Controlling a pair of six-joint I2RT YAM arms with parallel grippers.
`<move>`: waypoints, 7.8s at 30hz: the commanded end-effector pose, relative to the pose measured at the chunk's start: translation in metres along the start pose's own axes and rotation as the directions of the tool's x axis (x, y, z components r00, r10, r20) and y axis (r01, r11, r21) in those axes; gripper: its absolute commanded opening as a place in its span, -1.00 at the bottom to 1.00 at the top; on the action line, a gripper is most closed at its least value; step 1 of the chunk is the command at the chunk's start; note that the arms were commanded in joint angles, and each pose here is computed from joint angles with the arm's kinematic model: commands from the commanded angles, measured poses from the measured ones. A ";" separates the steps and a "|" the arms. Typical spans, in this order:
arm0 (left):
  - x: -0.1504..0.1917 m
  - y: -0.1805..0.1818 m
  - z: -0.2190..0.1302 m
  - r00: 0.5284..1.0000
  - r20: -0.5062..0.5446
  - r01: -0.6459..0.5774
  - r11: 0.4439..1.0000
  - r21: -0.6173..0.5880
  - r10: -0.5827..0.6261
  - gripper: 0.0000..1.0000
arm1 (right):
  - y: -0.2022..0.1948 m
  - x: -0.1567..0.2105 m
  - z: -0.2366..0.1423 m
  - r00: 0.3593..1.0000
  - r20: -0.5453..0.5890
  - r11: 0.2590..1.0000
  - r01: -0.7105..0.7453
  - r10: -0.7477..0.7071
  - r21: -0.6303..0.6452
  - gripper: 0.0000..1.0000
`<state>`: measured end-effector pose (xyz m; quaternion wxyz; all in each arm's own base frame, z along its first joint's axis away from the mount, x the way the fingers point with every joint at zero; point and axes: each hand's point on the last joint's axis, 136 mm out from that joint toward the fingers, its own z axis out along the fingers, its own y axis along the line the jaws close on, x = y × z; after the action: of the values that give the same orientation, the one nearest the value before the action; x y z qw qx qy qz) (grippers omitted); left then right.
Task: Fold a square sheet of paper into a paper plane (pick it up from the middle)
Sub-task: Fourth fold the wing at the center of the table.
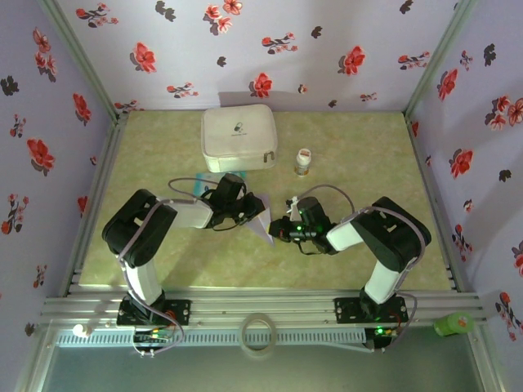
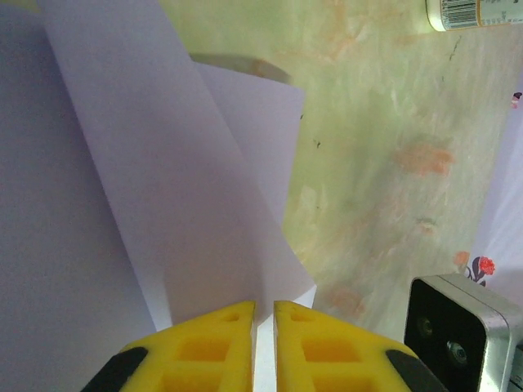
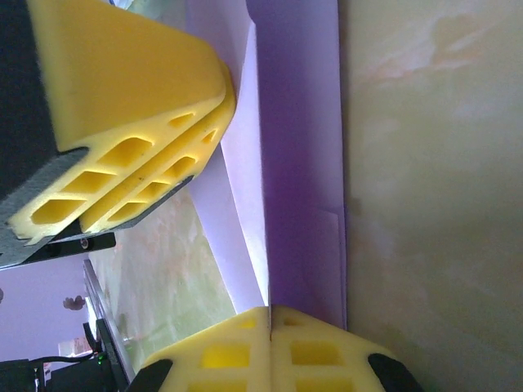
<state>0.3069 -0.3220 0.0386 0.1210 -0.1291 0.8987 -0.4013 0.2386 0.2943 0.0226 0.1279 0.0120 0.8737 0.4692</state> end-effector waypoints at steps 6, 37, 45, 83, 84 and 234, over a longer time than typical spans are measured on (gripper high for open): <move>-0.006 0.001 0.007 1.000 -0.005 -0.020 1.000 -0.001 0.020 -0.72 | -0.028 0.010 -0.001 0.997 -0.033 0.993 -0.067 0.070 0.093 -1.00; 0.000 0.022 0.020 0.999 -0.052 -0.019 0.998 -0.052 0.016 -0.71 | -0.026 0.012 -0.004 0.995 -0.057 0.993 -0.078 0.084 0.092 -0.77; 0.000 0.022 0.022 0.998 -0.059 -0.017 0.999 -0.051 0.014 -0.72 | -0.021 0.018 -0.012 0.995 -0.093 0.989 -0.030 0.044 0.142 -0.55; 0.003 0.027 0.023 0.998 -0.061 0.004 0.999 -0.051 -0.008 -0.73 | -0.029 0.053 -0.020 0.974 -0.172 0.976 -0.114 0.146 0.184 -0.76; 0.003 0.027 0.022 0.998 -0.060 0.005 0.999 -0.050 -0.008 -0.73 | -0.028 0.052 -0.021 0.975 -0.171 0.976 -0.113 0.145 0.185 -0.73; 0.011 0.043 0.006 0.991 0.088 0.110 0.990 -0.089 -0.102 -0.75 | 0.031 -0.011 -0.005 0.990 -0.092 0.976 -0.085 0.105 0.199 -0.88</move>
<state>0.3036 -0.3197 0.0227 0.1419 -0.1792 0.8840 -0.4077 0.2318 0.2999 0.0492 0.0495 0.0315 0.9233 0.3795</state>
